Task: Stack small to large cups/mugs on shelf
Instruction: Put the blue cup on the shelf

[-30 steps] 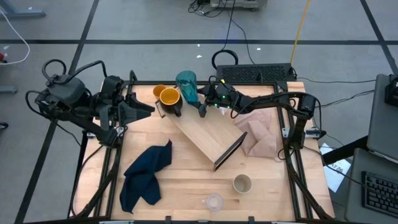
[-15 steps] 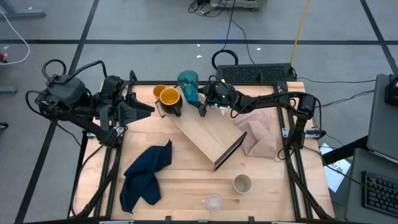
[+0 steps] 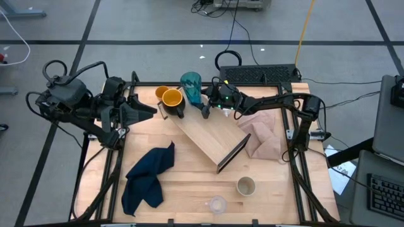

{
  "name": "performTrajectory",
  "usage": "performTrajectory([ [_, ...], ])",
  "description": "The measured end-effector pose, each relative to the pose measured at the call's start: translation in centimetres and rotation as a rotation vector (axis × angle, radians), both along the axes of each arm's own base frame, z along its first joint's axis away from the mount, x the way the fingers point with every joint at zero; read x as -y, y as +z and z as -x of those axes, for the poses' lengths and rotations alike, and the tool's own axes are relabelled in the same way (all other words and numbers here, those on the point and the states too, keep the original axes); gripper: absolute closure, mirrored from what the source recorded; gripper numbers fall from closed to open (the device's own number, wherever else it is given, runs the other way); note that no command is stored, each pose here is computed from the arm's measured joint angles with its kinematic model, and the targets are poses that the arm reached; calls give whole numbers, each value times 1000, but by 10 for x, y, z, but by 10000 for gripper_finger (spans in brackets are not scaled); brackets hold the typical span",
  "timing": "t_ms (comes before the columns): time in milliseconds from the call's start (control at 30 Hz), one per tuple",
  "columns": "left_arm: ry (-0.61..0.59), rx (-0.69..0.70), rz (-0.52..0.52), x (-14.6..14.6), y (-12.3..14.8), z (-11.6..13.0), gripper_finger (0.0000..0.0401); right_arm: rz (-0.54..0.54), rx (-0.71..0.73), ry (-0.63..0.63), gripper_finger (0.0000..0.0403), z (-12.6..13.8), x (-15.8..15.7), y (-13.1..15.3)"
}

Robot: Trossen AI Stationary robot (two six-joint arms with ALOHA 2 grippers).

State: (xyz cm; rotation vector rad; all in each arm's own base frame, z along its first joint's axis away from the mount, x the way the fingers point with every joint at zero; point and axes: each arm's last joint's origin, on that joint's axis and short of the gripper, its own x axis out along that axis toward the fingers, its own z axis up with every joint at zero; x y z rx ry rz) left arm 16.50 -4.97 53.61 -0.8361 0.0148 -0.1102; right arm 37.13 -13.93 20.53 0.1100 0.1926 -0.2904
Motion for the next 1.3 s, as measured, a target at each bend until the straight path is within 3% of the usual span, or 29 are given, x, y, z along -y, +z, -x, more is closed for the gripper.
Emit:
performTrajectory([
  [467, -17, 0, -2, 3, 0, 1, 215, 4, 3, 13, 85, -2, -5, 0],
  [900, -24, -3, 3, 5, 0, 2, 215, -94, 37, 7, 83, -4, -10, 0],
  [1300, -24, -9, 2, 5, -1, 2, 215, -46, 5, 9, 26, -2, -7, -1],
])
